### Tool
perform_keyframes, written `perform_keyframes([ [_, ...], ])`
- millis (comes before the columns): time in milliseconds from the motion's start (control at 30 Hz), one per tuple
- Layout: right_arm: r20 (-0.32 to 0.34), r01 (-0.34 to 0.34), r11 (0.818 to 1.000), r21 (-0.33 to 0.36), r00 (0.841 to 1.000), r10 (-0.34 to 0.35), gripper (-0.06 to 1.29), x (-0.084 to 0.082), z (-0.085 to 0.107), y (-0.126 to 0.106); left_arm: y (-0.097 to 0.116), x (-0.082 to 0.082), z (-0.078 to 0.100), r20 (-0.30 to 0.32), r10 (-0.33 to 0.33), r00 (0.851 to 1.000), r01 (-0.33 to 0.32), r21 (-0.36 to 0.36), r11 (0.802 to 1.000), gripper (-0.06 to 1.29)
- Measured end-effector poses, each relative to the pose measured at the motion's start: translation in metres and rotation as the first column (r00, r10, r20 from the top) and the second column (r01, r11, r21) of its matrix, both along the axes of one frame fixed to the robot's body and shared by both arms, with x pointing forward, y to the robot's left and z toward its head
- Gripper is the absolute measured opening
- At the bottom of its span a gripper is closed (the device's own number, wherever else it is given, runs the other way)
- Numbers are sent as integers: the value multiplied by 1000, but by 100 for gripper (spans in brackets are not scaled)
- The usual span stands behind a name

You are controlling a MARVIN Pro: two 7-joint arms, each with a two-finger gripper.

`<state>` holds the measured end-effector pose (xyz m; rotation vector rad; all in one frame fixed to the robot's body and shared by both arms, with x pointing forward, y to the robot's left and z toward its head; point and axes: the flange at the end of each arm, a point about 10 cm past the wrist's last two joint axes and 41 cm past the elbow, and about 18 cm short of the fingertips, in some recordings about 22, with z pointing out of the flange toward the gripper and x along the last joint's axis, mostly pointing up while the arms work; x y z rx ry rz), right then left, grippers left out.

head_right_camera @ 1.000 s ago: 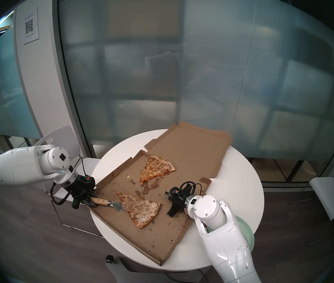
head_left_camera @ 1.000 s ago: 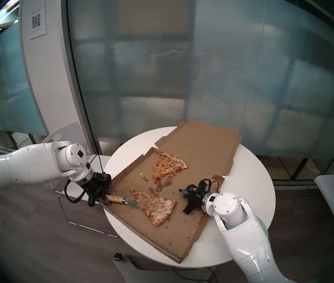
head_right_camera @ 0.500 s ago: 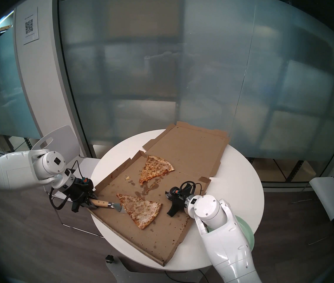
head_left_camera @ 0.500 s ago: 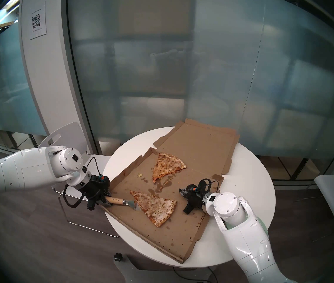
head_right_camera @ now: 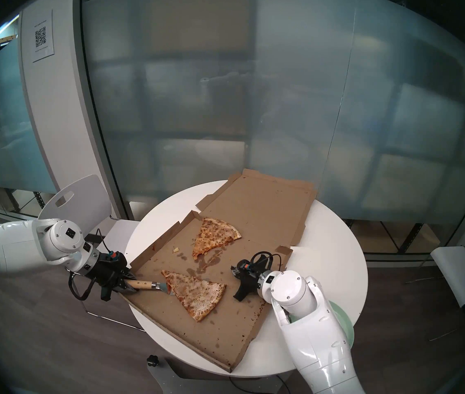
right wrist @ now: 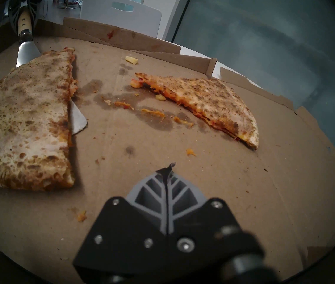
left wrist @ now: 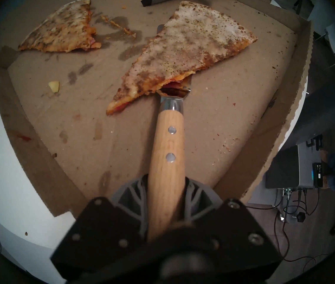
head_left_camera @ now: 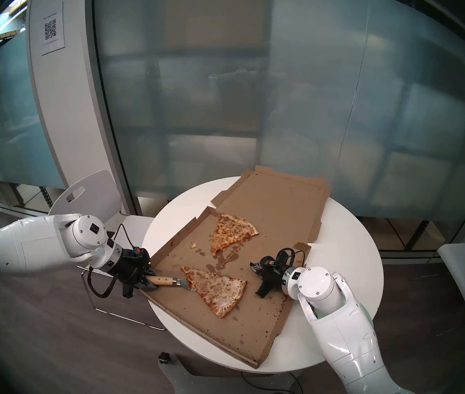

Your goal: Put pizza slice onto the plate

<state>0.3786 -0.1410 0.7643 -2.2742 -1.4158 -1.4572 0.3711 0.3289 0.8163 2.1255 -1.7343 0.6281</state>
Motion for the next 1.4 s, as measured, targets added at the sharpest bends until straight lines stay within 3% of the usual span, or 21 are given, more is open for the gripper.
perform_keyframes([
  [400, 3, -1, 1000, -13, 1000, 1, -3, 0, 2, 2, 11, -10, 0, -31, 11, 999, -12, -17, 1000, 23],
  [900, -3, -1, 1000, -19, 1000, 1, -3, 0, 2, 4, 18, 18, 28, -56, 47, 997, -48, -26, 998, 23],
  [1400, 1, 4, 1000, -15, 1000, -4, -3, 4, 3, 6, 19, 22, 35, -111, 61, 992, -68, -67, 995, 23],
])
